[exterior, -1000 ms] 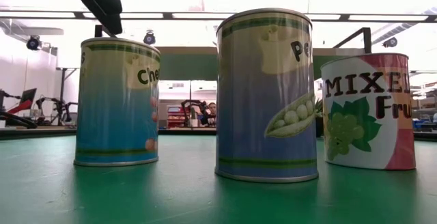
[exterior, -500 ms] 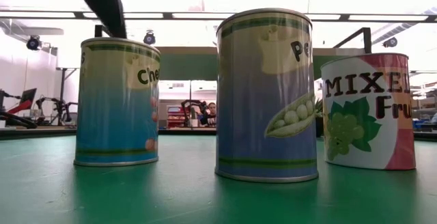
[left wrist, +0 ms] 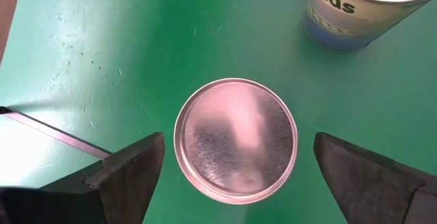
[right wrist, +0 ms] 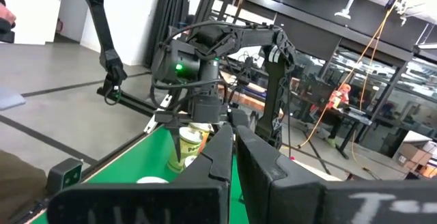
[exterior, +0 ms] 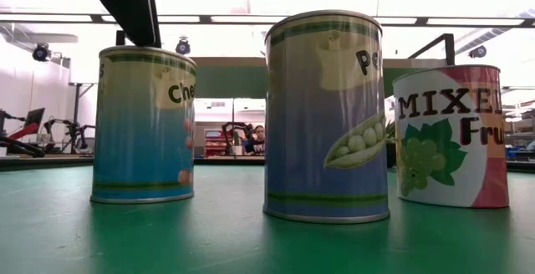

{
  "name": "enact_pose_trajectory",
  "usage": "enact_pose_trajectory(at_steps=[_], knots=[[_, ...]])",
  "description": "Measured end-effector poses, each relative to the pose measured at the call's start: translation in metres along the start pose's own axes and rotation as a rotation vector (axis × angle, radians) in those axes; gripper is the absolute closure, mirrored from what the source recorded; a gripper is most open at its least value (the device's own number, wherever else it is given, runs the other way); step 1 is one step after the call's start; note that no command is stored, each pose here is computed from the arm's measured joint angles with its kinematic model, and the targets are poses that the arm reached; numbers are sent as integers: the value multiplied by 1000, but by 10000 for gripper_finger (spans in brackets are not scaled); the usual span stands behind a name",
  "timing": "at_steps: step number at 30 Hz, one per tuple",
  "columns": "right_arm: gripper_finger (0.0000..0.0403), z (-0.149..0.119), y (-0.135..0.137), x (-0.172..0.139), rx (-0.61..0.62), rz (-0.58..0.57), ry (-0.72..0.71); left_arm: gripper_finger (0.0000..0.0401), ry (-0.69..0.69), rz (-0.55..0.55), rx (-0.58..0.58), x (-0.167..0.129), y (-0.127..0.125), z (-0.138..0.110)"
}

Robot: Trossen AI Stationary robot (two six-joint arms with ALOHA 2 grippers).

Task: Pick and place cans onto a shelf
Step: Put the canned cherries on the shelf

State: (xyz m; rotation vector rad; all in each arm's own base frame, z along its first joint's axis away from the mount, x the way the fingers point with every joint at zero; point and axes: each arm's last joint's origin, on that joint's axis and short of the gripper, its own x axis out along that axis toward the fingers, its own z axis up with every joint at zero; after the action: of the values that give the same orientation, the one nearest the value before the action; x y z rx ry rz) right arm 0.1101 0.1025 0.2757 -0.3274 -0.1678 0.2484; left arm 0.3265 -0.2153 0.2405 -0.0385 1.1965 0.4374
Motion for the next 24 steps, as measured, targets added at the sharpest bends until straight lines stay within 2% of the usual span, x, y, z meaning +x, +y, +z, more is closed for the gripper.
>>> enact_pose_trajectory(at_steps=[10, 24], knots=[[394, 0, 0, 0, 8, 0, 0, 45, -24, 18, -26, 2, 0, 0], [394, 0, 0, 0, 6, 0, 0, 45, -11, 18, -45, 21, -2, -10]])
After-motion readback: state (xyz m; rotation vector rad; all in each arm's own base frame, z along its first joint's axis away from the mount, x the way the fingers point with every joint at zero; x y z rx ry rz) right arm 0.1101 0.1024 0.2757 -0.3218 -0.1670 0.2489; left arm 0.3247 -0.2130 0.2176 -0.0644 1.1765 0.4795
